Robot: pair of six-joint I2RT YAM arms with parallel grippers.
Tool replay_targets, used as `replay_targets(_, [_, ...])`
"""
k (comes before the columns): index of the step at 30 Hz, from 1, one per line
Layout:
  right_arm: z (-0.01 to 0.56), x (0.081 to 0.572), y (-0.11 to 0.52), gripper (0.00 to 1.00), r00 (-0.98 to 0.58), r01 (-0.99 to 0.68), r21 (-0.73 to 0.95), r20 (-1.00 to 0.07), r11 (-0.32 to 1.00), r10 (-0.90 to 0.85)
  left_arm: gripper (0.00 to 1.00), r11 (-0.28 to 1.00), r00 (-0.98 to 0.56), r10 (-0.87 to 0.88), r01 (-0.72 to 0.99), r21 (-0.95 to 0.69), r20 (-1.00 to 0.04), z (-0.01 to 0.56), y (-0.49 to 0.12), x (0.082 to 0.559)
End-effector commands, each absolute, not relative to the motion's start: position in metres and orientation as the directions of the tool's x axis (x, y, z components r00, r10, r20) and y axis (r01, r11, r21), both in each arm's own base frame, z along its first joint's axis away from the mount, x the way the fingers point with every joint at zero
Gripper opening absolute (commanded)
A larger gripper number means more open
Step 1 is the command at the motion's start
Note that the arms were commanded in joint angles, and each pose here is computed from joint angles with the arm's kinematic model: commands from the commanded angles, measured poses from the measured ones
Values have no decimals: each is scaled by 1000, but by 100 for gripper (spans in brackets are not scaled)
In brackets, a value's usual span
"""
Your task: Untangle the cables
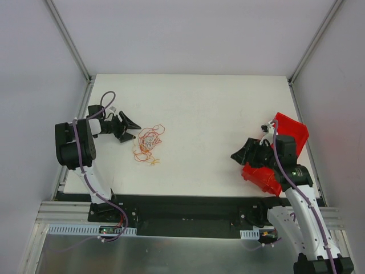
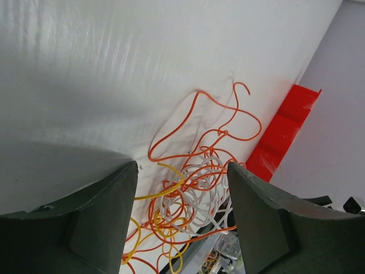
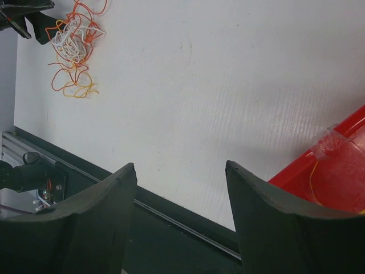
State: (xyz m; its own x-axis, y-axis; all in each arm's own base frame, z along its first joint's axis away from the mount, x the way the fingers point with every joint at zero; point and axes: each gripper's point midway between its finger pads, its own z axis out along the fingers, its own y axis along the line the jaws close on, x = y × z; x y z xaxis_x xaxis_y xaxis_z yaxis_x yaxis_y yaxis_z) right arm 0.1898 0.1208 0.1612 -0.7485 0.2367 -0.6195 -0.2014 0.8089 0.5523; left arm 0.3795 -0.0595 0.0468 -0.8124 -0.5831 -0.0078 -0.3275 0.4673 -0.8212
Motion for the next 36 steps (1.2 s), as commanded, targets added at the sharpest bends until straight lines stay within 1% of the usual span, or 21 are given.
replay_targets(1, [167,188,125,66,-732,-235,560,-640,794,234,61,441,-837,-547,-323,-837,34,44,-72,357])
replay_targets(2, [167,187,124,66,-730,-235,559,-641,795,235,57,433,-838,-544,-326,-840,44,45,-75,355])
replay_targets(3, [166,187,124,66,-728,-235,560,-643,795,237,50,433,-836,-547,-331,-839,47,45,-76,352])
replay_targets(5, [167,186,125,66,-729,-237,563,-642,792,238,42,436,-829,-557,-342,-833,49,45,-76,348])
replay_targets(8, [169,184,125,66,-730,-238,563,-641,792,236,40,457,-819,-572,-352,-817,33,44,-74,344])
replay_targets(10, [168,183,124,66,-728,-239,561,-644,793,236,40,461,-817,-576,-354,-814,29,44,-74,343])
replay_targets(14, [166,181,124,66,-733,-232,560,-638,795,236,42,442,-820,-568,-370,-817,64,40,-77,341])
replay_targets(17, [165,181,123,66,-736,-229,560,-635,796,235,50,435,-817,-571,-383,-815,79,39,-78,338])
replay_targets(19, [165,182,123,66,-734,-230,558,-637,797,234,51,447,-816,-574,-380,-810,66,39,-78,337])
replay_targets(20, [165,182,123,66,-735,-229,557,-637,799,234,49,454,-815,-576,-379,-806,59,39,-77,338])
replay_targets(22, [164,183,123,66,-735,-226,555,-636,800,234,41,462,-813,-579,-389,-797,60,36,-77,336])
replay_targets(24, [163,184,124,66,-743,-224,562,-627,796,234,29,475,-807,-588,-397,-786,52,35,-75,335])
replay_targets(27, [163,186,125,66,-747,-225,565,-623,794,232,17,504,-805,-593,-385,-773,14,40,-70,337])
replay_targets(31, [161,187,125,66,-747,-218,566,-621,795,237,8,560,-803,-591,-338,-756,-79,54,-63,340])
replay_targets(34, [159,188,125,66,-750,-216,559,-620,800,231,1,577,-800,-588,-310,-756,-120,65,-61,340])
replay_targets(36, [158,189,126,65,-753,-214,557,-617,803,228,0,576,-801,-584,-298,-761,-129,70,-63,337])
